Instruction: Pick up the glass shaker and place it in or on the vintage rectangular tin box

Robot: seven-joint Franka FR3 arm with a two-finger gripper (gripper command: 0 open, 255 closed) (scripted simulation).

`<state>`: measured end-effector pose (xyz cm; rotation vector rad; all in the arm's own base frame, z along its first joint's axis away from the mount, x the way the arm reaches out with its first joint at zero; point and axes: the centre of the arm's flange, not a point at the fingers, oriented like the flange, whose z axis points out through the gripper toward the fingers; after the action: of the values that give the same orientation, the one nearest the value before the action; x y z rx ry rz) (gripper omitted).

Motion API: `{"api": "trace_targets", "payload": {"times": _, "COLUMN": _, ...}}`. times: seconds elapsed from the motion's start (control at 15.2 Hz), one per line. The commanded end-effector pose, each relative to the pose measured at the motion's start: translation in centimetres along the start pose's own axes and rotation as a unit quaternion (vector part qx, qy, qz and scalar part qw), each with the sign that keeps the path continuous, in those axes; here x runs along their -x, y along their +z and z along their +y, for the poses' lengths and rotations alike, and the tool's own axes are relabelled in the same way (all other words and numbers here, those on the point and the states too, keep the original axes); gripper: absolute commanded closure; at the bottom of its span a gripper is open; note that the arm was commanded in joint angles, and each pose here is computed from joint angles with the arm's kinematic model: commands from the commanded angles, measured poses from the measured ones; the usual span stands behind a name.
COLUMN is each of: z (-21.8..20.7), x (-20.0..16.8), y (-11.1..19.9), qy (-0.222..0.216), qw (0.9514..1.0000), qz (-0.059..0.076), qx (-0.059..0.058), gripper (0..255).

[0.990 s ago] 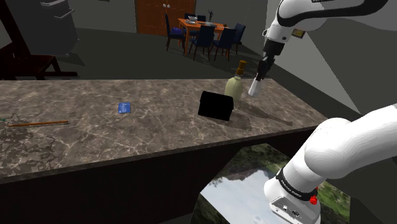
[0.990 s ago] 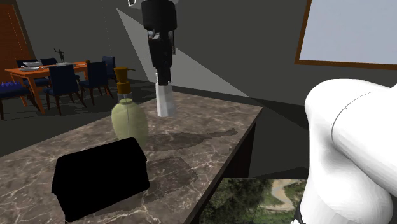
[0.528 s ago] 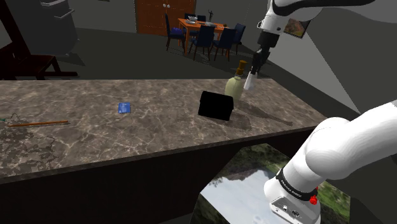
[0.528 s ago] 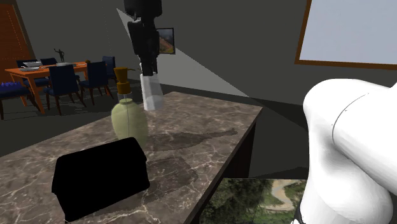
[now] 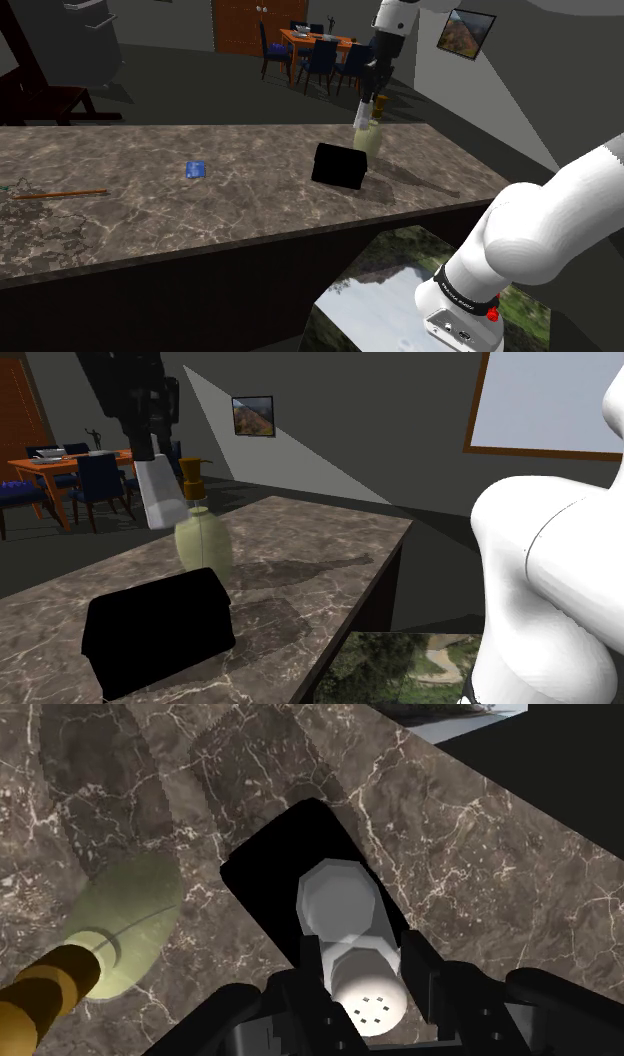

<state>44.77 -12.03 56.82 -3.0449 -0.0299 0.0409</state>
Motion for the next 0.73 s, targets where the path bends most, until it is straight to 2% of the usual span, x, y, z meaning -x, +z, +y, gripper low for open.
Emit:
{"api": "trace_targets", "payload": {"times": 0.0, "z": -1.8, "x": -2.2, "y": -0.5, "qy": 0.0, "qw": 1.0, "qz": 0.0, "qx": 0.0, "gripper": 255}}
{"api": "trace_targets", "payload": {"times": 0.66, "z": -1.3, "x": -2.4, "y": 4.8, "qy": 0.0, "qw": 1.0, "qz": 0.0, "qx": 0.0, "gripper": 255}}
